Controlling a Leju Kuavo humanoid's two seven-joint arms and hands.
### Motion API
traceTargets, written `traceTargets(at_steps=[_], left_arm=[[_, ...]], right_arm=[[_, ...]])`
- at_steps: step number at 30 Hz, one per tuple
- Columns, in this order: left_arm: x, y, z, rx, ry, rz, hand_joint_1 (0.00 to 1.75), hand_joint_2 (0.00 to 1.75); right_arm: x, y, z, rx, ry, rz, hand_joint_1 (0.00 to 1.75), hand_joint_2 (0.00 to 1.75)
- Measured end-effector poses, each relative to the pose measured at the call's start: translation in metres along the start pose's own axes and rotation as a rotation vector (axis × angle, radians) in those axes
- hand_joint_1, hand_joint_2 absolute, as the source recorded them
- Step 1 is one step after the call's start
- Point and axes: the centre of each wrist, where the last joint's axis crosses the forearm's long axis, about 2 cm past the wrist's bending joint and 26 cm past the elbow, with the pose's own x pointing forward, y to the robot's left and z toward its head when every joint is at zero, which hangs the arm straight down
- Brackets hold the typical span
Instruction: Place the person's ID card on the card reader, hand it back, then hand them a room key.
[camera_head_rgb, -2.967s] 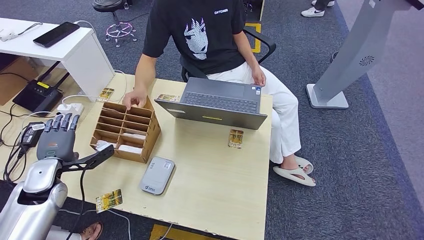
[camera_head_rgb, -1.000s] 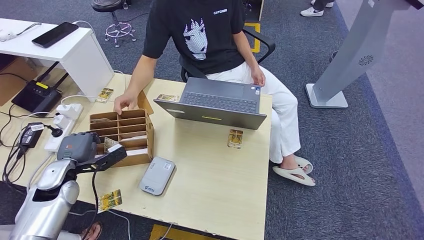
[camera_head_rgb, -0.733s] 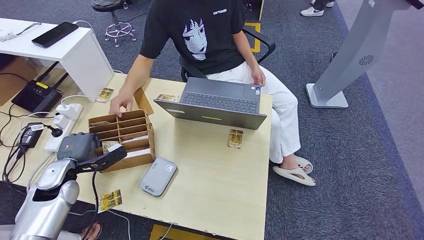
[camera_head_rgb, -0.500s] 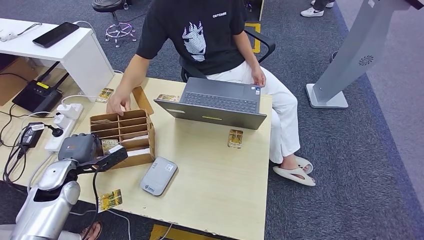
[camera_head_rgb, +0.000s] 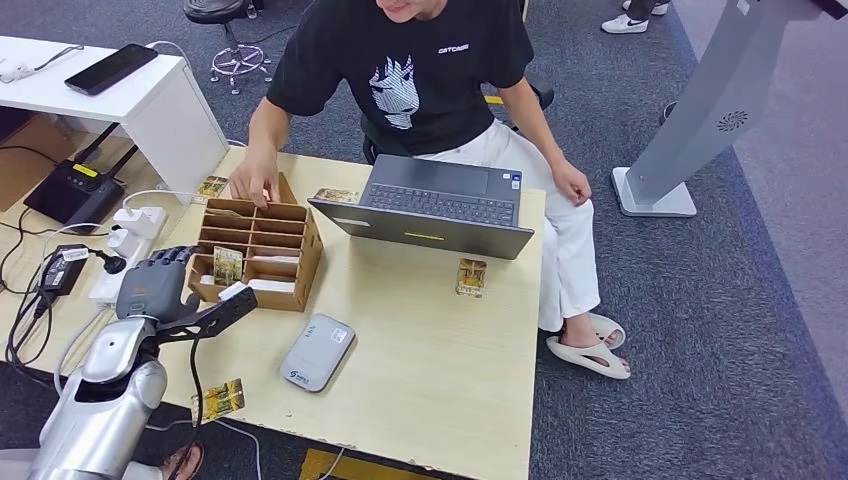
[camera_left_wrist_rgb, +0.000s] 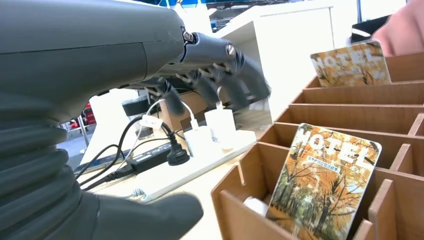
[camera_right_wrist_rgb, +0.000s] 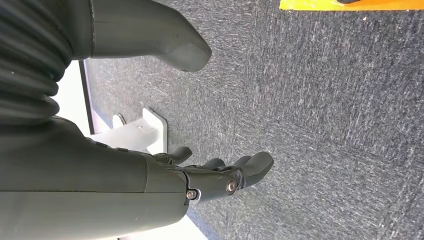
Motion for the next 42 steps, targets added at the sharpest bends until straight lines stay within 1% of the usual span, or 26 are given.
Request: traceTargets(at_steps=[9,25,32,38,42], left_arm=[[0.005,-0.001,0.0,0.009,-0.002,0.014,0.0,1.75],[0.007,-0.001,0.0,0.02,-0.004,0.017,0.0,1.75],[0.015,0.003,0.007,0.102,-0.036,0.027,0.0,1.75],[0.026,0.008,0.019,0.242,-0.087,0.014,0.0,1.75],[0.03,0.006,0.027,0.26,-0.099,0.012,0.0,1.75]], right_arm=[[0.0,0.0,0.0,0.0,0.001,-0.002,0.0,1.75],[0.0,0.0,0.0,0.0,0.003,-0.005,0.0,1.75],[-0.001,0.0,0.0,-0.001,0.004,-0.005,0.0,1.75],[-0.001,0.001,0.0,0.0,0.002,0.004,0.0,1.75],[-0.001,0.001,0.0,-0.001,0.004,0.005,0.0,1.75]])
